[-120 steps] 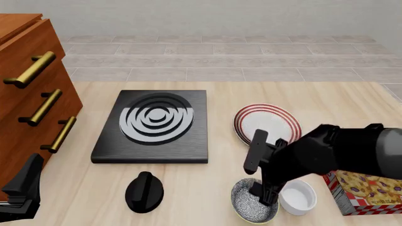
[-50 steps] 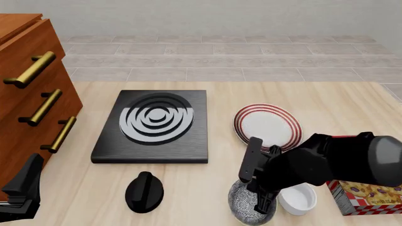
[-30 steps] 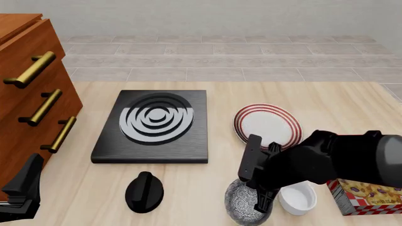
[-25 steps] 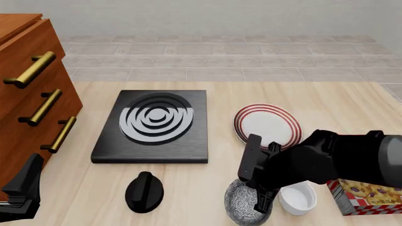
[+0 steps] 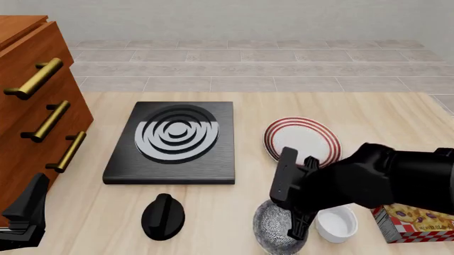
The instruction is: Pick the akita bowl next to the ramekin and place it on the plate.
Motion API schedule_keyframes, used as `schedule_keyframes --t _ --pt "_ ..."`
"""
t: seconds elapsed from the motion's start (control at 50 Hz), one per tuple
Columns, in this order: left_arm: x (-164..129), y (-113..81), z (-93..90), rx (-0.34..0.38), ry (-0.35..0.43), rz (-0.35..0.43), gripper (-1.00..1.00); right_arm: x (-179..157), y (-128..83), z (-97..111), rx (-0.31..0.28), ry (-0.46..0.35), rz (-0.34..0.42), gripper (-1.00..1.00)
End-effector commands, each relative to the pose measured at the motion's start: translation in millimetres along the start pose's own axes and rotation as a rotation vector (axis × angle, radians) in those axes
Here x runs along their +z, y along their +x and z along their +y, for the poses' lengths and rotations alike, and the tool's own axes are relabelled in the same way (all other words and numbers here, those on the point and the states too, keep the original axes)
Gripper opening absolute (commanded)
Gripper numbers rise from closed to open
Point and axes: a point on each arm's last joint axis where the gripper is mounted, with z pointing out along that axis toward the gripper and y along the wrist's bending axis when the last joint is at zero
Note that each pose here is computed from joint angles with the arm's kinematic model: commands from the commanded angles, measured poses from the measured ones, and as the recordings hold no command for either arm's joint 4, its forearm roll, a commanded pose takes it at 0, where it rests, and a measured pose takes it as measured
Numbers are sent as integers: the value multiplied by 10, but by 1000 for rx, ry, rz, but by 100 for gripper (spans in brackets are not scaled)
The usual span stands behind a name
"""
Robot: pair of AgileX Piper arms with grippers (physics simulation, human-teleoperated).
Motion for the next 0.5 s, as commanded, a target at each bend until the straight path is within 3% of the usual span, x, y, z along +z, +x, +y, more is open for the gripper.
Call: schedule_keyframes --t 0.02,0.5 --pt "0 0 0 0 0 0 100 -102 -39 3 0 12 -27 -100" --pt "0 0 0 0 0 0 100 -341 -131 59 26 27 -92 -100"
